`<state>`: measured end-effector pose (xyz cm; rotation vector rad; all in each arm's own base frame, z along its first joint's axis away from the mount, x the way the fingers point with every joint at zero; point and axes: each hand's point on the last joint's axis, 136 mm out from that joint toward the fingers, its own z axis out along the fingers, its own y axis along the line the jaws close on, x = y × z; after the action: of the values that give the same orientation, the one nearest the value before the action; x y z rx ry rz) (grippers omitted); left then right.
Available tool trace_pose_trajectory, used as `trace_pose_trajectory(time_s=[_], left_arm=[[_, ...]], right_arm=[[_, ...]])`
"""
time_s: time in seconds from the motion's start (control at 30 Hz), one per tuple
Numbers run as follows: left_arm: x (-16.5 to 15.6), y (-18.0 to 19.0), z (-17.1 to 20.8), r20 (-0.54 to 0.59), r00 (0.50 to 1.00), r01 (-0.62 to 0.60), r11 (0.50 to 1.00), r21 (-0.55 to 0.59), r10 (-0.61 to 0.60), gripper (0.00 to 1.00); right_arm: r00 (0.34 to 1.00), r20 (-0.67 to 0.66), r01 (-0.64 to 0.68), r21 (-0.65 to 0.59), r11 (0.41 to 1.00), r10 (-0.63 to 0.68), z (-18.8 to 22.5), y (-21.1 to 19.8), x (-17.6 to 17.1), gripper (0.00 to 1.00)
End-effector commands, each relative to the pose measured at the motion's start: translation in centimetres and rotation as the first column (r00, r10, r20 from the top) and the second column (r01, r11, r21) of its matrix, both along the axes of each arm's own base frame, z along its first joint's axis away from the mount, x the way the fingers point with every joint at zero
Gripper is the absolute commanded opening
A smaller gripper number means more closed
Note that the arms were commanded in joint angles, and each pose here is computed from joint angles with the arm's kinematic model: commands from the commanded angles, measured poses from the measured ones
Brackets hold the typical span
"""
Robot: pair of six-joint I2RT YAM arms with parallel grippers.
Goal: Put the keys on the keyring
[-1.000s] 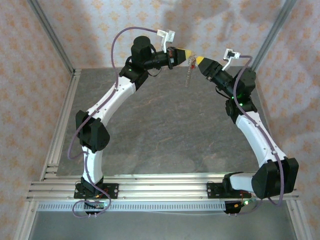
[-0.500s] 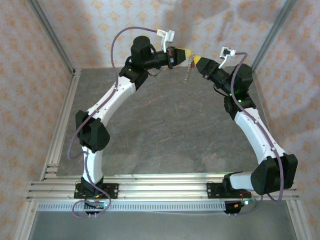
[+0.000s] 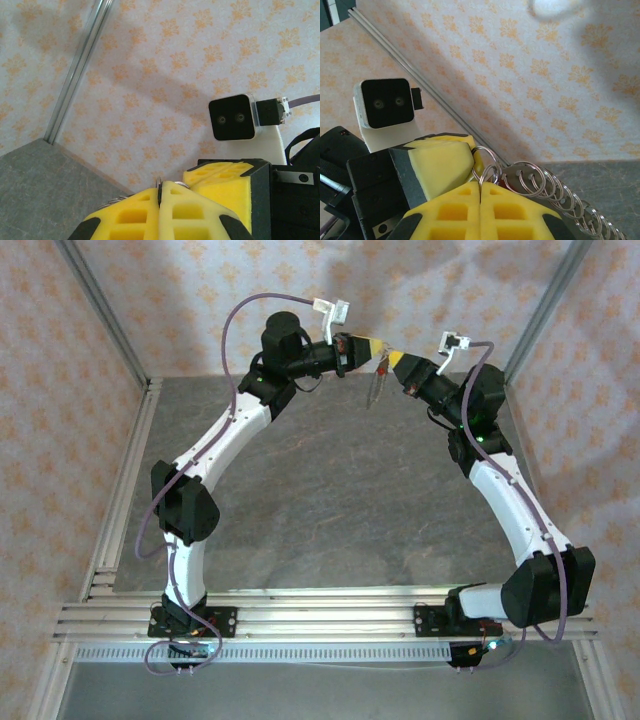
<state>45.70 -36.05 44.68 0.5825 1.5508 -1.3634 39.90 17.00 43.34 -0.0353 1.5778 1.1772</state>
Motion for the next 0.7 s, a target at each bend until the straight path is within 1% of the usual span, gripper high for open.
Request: trace_pose_trajectory(time_s=[0.0,0.23,0.53,0.67], left_arm=[[-1.9,0.8,4.6,0.099,0.995,0.007,0.998,-0.063,-0.001,0.0],[-2.0,0.7,4.8,0.105,0.994,0.009,0.998,-0.067,-0.001,0.0],[-2.4,0.4,4.8,0.104,0.994,0.018,0.998,-0.066,-0.011,0.0],[-2.5,0.1,4.7,0.102,0.995,0.022,0.998,-0.065,-0.016,0.0]], right_arm=[[0.997,0.066,-0.029,-0.016,0.999,0.03,2.1,0.7,-0.7,0.0],[0.997,0.063,-0.032,-0.096,0.995,0.038,1.4,1.9,-1.4,0.0],[0.997,0.056,-0.045,-0.104,0.994,0.051,1.4,2.6,-1.4,0.0],[0.993,0.055,-0.096,-0.125,0.987,0.103,1.1,4.2,-1.7,0.0]])
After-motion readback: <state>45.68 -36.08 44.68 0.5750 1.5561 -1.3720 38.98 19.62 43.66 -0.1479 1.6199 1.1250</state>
